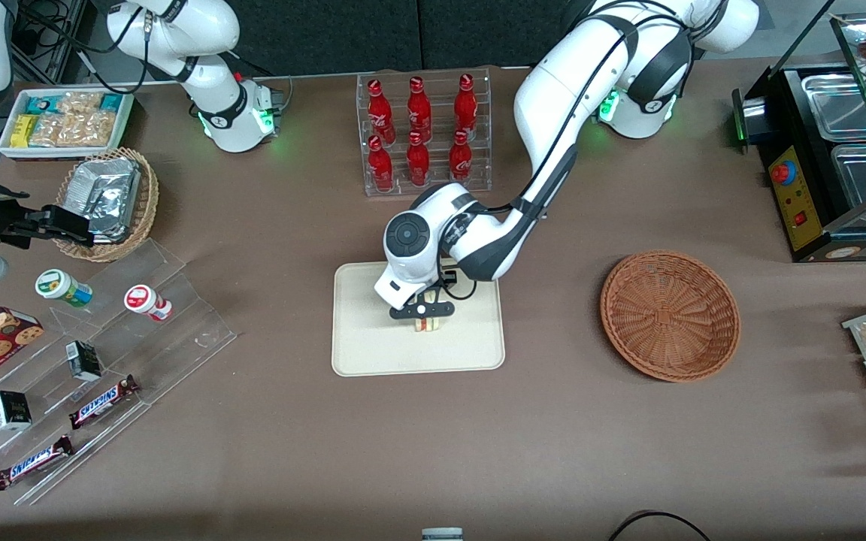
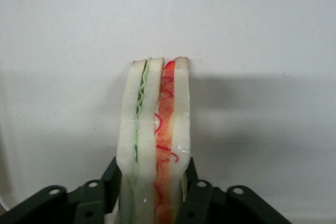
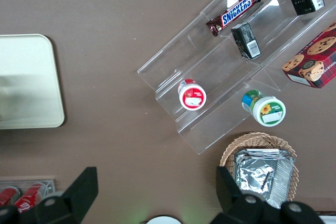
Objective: Place sandwich from basket to tray
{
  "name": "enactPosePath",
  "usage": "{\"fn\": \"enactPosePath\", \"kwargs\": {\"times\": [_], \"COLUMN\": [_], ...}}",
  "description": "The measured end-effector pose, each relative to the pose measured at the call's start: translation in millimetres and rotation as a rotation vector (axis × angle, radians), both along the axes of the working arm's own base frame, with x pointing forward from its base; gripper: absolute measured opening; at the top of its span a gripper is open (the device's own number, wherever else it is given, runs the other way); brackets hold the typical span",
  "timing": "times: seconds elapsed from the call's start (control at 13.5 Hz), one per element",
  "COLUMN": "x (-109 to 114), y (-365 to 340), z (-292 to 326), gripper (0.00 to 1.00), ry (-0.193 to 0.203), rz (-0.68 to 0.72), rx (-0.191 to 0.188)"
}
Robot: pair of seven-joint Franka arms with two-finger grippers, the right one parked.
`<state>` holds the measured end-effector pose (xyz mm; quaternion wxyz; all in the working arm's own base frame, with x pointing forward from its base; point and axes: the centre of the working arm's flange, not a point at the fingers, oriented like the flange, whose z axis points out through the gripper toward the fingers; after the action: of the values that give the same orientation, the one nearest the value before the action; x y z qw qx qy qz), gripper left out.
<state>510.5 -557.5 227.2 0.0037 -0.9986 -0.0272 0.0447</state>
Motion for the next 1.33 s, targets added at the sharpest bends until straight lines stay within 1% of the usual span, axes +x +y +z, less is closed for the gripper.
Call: {"fn": "enactPosePath", "kwargs": {"times": [0.15,0.22,0.3,0.37,0.52,0.59,0.74,0.96,1.11,1.33], "x": [8.4,15.6,25.6,38.7,63.5,71.7,81.8,82.7,80.4,82.7], "y": [-0.2,7.2,21.6,41.8,93.7,122.7,184.7,277.1,340.3,440.9], "z": [24.1,42.8,64.4,89.0,134.3,150.4,168.5,181.8,188.2,202.6], "gripper": [0.79,0.9,1.0,1.0,1.0,1.0,1.0,1.0,1.0,1.0], "ry": [-0.029,-0.035,-0.033,-0.037,-0.044,-0.037,-0.027,-0.006,-0.001,-0.012], "rz": [0.009,0.021,0.041,0.067,0.091,0.081,0.067,0.037,0.021,0.017], "rx": [-0.021,-0.017,-0.004,0.0,-0.015,-0.023,-0.017,-0.028,-0.023,-0.027]}}
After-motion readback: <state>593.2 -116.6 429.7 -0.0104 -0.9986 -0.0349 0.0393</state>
